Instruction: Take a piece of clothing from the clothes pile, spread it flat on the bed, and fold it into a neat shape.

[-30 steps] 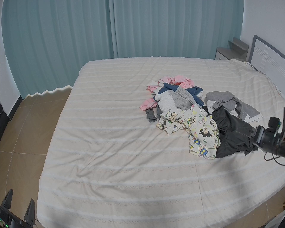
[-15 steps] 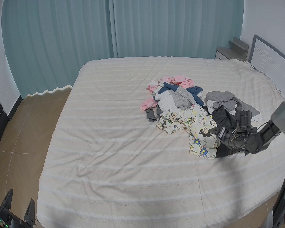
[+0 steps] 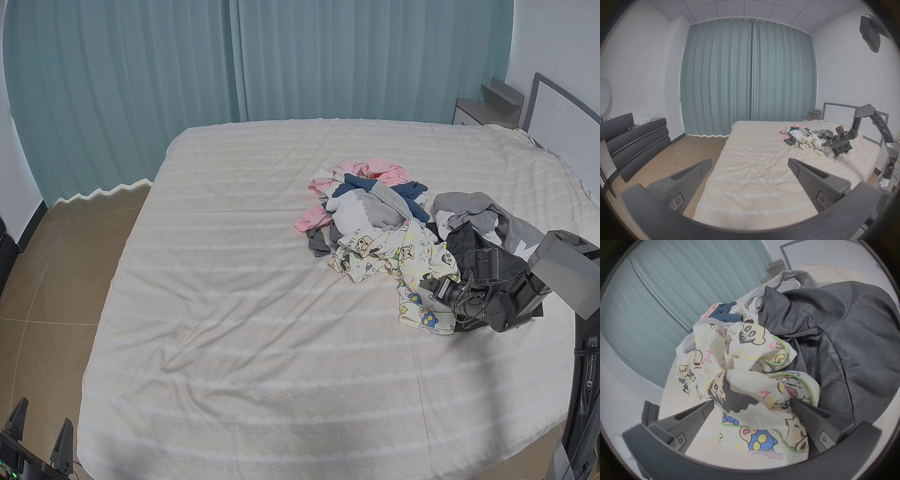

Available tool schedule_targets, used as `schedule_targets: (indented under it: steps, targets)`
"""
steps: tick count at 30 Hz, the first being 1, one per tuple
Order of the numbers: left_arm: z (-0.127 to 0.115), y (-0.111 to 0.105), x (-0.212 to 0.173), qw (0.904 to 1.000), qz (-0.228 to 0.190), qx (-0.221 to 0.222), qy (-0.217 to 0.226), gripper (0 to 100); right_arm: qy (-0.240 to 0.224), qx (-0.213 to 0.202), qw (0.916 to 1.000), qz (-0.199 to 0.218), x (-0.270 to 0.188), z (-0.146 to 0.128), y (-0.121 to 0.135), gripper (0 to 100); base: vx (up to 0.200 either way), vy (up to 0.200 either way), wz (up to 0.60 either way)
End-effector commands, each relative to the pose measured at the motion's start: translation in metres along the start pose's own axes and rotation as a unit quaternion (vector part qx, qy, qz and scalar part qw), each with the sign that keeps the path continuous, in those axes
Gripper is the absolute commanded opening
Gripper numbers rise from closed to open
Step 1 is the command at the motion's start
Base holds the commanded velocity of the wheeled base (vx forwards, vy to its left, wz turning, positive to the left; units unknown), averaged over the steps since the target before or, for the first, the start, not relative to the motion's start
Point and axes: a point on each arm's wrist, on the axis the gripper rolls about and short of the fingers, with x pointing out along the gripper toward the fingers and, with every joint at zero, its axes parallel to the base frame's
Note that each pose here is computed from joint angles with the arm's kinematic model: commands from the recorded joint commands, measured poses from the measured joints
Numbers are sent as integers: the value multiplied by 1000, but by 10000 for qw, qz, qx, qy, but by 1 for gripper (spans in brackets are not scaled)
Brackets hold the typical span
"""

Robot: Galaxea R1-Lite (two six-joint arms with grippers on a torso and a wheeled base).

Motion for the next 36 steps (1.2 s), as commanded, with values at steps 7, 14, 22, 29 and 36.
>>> schedule_targets:
  steps: [7,14,22,29,36]
  targets:
    - [-5,0,0,10000,3,0,-1,100,108,-90,9999,-61,1,-8,-3,100,0,0,0]
    - [-5,0,0,10000,3,0,-1,100,-62,-159,9998,-135,18,-15,-3,0,0,0,0]
    - [-5,0,0,10000,3,0,-1,100,-109,-214,9994,-263,17,-18,-3,0,0,0,0]
    - [-5,0,0,10000,3,92,-1,100,-6,-175,9997,-163,-19,-11,0,0,0,0,0]
    - [-5,0,0,9998,-5,215,-1,100,340,-129,9960,817,-95,0,11,0,0,0,0]
